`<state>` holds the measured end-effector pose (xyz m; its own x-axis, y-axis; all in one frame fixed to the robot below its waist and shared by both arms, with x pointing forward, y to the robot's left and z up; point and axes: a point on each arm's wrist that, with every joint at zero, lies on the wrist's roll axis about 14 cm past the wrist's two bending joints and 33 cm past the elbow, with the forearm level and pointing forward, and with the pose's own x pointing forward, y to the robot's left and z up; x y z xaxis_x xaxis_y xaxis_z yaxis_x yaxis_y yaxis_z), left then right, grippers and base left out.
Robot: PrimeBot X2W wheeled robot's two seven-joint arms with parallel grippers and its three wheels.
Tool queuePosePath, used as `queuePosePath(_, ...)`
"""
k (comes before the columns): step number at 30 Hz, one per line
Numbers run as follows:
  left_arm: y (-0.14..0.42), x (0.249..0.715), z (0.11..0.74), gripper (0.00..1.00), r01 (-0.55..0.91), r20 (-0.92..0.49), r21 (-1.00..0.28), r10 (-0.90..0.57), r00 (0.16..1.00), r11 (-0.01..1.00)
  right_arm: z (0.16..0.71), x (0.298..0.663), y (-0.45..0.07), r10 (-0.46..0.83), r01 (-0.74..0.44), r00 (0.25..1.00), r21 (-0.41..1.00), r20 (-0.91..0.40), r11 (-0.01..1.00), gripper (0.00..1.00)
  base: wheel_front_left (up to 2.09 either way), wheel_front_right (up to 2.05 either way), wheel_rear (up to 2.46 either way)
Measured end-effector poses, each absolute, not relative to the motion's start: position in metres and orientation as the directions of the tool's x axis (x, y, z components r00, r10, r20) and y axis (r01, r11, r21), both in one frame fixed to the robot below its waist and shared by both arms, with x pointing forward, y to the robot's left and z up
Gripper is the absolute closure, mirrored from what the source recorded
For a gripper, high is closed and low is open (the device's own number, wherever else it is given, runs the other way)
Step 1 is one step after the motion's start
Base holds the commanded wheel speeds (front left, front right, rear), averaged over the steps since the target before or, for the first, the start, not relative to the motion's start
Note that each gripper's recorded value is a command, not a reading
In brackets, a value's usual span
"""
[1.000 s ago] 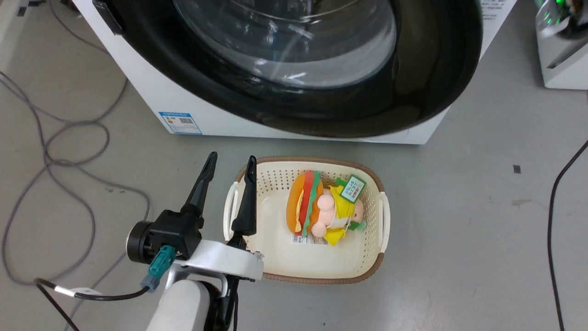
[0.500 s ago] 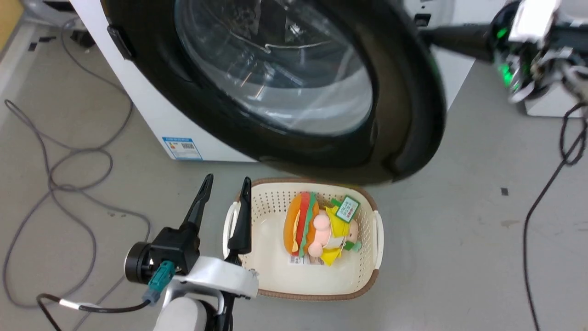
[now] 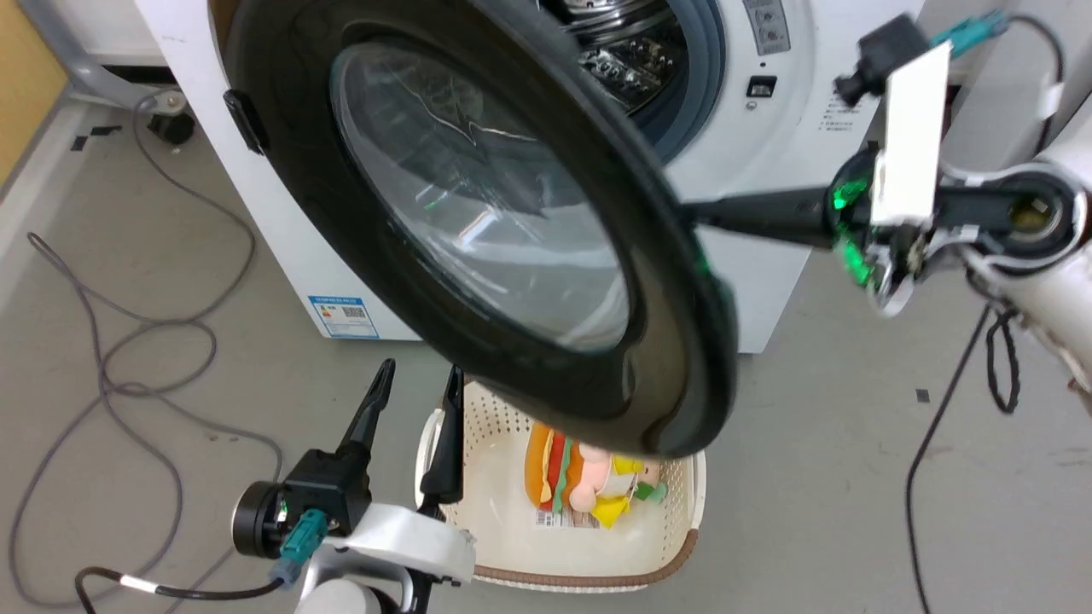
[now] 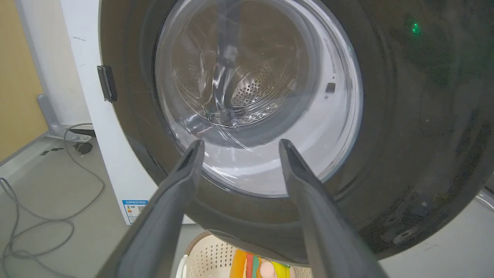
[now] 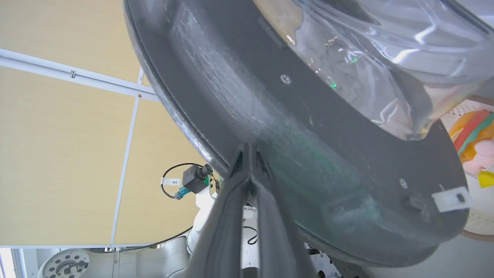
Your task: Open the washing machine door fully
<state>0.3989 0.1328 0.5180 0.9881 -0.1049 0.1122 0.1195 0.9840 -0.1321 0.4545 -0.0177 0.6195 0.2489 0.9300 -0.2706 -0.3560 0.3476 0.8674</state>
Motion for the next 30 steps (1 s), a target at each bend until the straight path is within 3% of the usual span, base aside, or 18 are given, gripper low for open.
queuePosePath(15, 0.141, 0.383, 0.513, 0.00, 0.097, 0.094, -0.126, -0.085, 0.992, 0.987, 0.622, 0.382, 0.029, 0.968, -0.443, 0.081, 0.862, -0.236, 0.247, 1.00, 0.00, 0.00, 0.00)
queuePosePath(18, 0.141, 0.383, 0.514, 0.00, 0.096, 0.096, -0.125, -0.085, 0.992, 0.987, 0.628, 0.379, 0.031, 0.973, -0.443, 0.102, 0.866, -0.206, 0.229, 1.00, 0.00, 0.00, 0.00)
queuePosePath(21, 0.141, 0.381, 0.514, 0.00, 0.096, 0.097, -0.125, -0.084, 0.992, 0.987, 0.642, 0.393, 0.023, 0.966, -0.452, 0.219, 0.863, -0.136, 0.224, 1.00, 0.00, 0.00, 0.00)
queuePosePath(22, 0.141, 0.380, 0.514, 0.00, 0.096, 0.097, -0.126, -0.084, 0.992, 0.987, 0.649, 0.400, 0.019, 0.956, -0.455, 0.276, 0.863, -0.099, 0.221, 0.90, 0.00, 0.00, 0.00)
queuePosePath(23, 0.141, 0.380, 0.514, 0.00, 0.096, 0.097, -0.126, -0.084, 0.992, 0.987, 0.654, 0.407, 0.012, 0.940, -0.460, 0.337, 0.860, -0.062, 0.222, 0.58, 0.00, 0.00, 0.00)
queuePosePath(24, 0.141, 0.379, 0.514, 0.00, 0.095, 0.097, -0.126, -0.083, 0.992, 0.987, 0.658, 0.415, 0.004, 0.914, -0.466, 0.405, 0.853, -0.029, 0.234, 0.00, 0.00, 0.00, 0.00)
queuePosePath(28, 0.141, 0.378, 0.516, 0.00, 0.093, 0.104, -0.125, -0.080, 0.991, 0.988, 0.654, 0.434, -0.036, 0.768, -0.418, 0.636, 0.873, 0.083, 0.251, 0.00, 0.00, 0.00, 0.00)
queuePosePath(30, 0.142, 0.378, 0.518, 0.00, 0.091, 0.109, -0.125, -0.077, 0.991, 0.988, 0.644, 0.432, -0.054, 0.693, -0.377, 0.713, 0.892, 0.108, 0.249, 0.00, 0.00, 0.00, 0.00)
